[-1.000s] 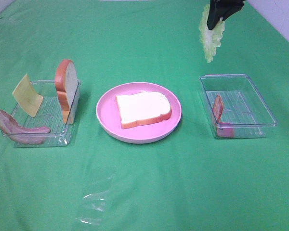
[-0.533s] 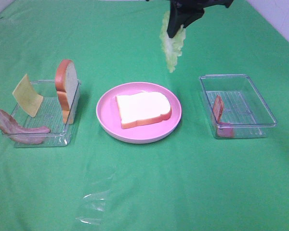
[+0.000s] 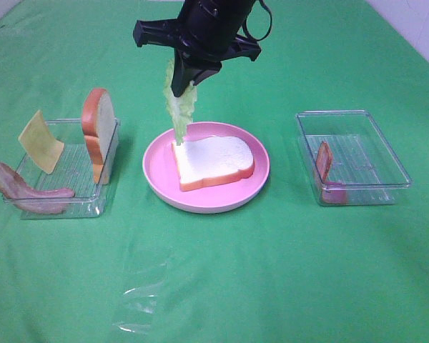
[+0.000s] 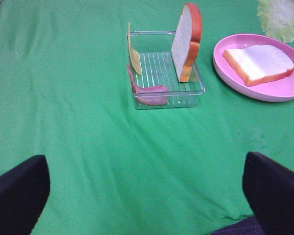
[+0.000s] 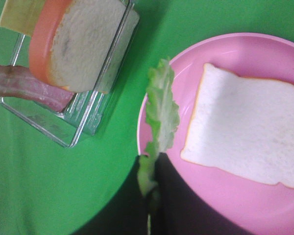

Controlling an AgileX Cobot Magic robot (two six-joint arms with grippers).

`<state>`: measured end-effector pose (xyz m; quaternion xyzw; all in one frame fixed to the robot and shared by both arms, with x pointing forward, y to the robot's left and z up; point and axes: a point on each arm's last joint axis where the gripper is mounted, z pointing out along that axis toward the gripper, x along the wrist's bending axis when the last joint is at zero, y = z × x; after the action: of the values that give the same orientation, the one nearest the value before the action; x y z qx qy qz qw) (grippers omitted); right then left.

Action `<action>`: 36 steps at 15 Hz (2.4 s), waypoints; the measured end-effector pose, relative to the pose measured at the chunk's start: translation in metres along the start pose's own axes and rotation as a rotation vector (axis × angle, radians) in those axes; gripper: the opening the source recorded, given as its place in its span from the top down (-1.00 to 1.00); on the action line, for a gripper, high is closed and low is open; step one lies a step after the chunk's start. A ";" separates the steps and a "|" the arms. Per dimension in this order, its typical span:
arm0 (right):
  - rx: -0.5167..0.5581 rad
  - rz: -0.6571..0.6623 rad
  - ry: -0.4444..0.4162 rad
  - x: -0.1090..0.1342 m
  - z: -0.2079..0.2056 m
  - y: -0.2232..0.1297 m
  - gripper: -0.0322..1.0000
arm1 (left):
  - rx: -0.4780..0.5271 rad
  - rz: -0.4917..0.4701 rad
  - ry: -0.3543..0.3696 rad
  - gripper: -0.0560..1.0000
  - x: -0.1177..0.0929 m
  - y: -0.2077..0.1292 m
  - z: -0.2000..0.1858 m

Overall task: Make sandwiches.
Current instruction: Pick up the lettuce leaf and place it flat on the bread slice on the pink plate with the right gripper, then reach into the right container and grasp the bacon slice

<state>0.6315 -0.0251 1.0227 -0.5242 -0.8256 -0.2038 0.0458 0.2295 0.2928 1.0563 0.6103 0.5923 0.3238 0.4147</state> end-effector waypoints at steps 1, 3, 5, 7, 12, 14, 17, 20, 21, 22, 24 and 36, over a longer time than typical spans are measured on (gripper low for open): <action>-0.005 0.000 0.002 0.000 0.001 0.001 0.91 | 0.000 0.000 0.000 -0.98 0.000 0.000 0.000; -0.012 0.000 0.004 -0.003 0.015 0.003 0.91 | 0.000 0.000 0.000 -0.98 0.000 0.000 0.000; -0.019 0.004 0.001 -0.007 0.030 0.005 0.91 | 0.000 0.000 0.000 -0.98 0.000 0.000 0.000; -0.004 0.009 -0.001 -0.013 0.050 0.005 0.91 | 0.000 0.000 0.000 -0.98 0.000 0.000 0.000; 0.069 -0.032 -0.093 -0.032 0.090 -0.002 0.91 | 0.000 0.000 0.000 -0.98 0.000 0.000 0.000; 0.072 -0.070 -0.168 -0.039 0.091 -0.002 0.91 | 0.000 0.000 0.000 -0.98 0.000 0.000 0.000; 0.083 -0.096 -0.252 -0.047 0.091 -0.003 0.91 | 0.000 0.000 0.000 -0.98 0.000 0.000 0.000; 0.099 -0.097 -0.259 -0.048 0.091 -0.004 0.91 | 0.000 0.000 0.000 -0.98 0.000 0.000 0.000; 0.100 -0.097 -0.259 -0.048 0.091 -0.004 0.91 | 0.000 0.000 0.000 -0.98 0.000 0.000 0.000; 0.101 -0.096 -0.259 -0.048 0.091 -0.004 0.91 | 0.000 0.000 0.000 -0.98 0.000 0.000 0.000; 0.107 -0.097 -0.262 -0.048 0.090 -0.005 0.91 | 0.000 0.000 0.000 -0.98 0.000 0.000 0.000; 0.226 -0.117 -0.362 -0.057 0.084 -0.013 -0.95 | 0.000 0.000 0.000 -0.98 0.000 0.000 0.000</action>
<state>0.6565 -0.0457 0.9259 -0.4949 -0.8669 -0.0151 -0.0567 0.2295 0.2928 1.0563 0.6103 0.5923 0.3238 0.4147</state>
